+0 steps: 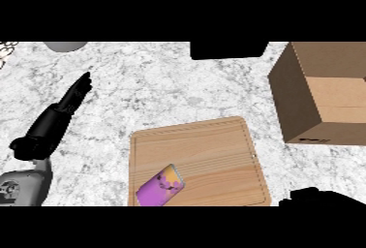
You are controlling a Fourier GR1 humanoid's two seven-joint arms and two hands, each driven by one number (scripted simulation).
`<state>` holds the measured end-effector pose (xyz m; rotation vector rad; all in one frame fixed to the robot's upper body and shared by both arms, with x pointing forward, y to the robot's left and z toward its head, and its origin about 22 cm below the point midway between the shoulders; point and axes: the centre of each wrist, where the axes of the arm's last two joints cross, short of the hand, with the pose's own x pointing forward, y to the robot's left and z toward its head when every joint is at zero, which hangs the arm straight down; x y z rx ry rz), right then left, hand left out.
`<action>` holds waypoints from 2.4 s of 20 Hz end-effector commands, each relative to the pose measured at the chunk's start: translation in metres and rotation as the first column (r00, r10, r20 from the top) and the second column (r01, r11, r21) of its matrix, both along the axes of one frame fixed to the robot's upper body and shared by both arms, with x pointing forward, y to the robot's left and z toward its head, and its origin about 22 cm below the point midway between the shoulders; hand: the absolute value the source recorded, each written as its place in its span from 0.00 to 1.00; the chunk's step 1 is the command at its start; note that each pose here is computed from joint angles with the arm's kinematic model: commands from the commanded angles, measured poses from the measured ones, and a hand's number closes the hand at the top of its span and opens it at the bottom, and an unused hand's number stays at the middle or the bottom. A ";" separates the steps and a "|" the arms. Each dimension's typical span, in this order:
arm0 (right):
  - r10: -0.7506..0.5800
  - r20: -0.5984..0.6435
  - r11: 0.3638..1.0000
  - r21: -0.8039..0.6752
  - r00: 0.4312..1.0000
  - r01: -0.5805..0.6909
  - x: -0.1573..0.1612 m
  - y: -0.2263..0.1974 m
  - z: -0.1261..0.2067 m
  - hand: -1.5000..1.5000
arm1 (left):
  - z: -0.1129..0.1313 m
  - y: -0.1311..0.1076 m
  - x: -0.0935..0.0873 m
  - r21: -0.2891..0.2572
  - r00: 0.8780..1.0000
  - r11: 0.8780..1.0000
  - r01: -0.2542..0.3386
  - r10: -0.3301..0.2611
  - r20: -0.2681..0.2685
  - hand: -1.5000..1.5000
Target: Pick the squash from the cutting board and place it in the cardboard box
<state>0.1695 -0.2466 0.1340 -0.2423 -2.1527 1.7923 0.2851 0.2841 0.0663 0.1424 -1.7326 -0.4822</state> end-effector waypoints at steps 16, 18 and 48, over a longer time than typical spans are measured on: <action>-0.554 -0.206 0.750 0.299 0.807 0.591 0.093 -0.170 0.097 1.00 | 0.003 -0.023 0.012 0.015 0.997 0.997 0.078 -0.078 0.011 0.50; -0.596 -0.139 0.756 0.233 0.790 0.612 0.112 -0.169 0.096 1.00 | 0.000 -0.028 0.013 -0.009 0.997 0.997 0.079 -0.079 0.006 0.50; -0.158 -0.643 0.819 0.339 0.749 0.464 0.186 -0.226 0.016 0.00 | 0.001 -0.034 0.014 0.010 0.994 0.994 0.105 -0.105 0.015 0.50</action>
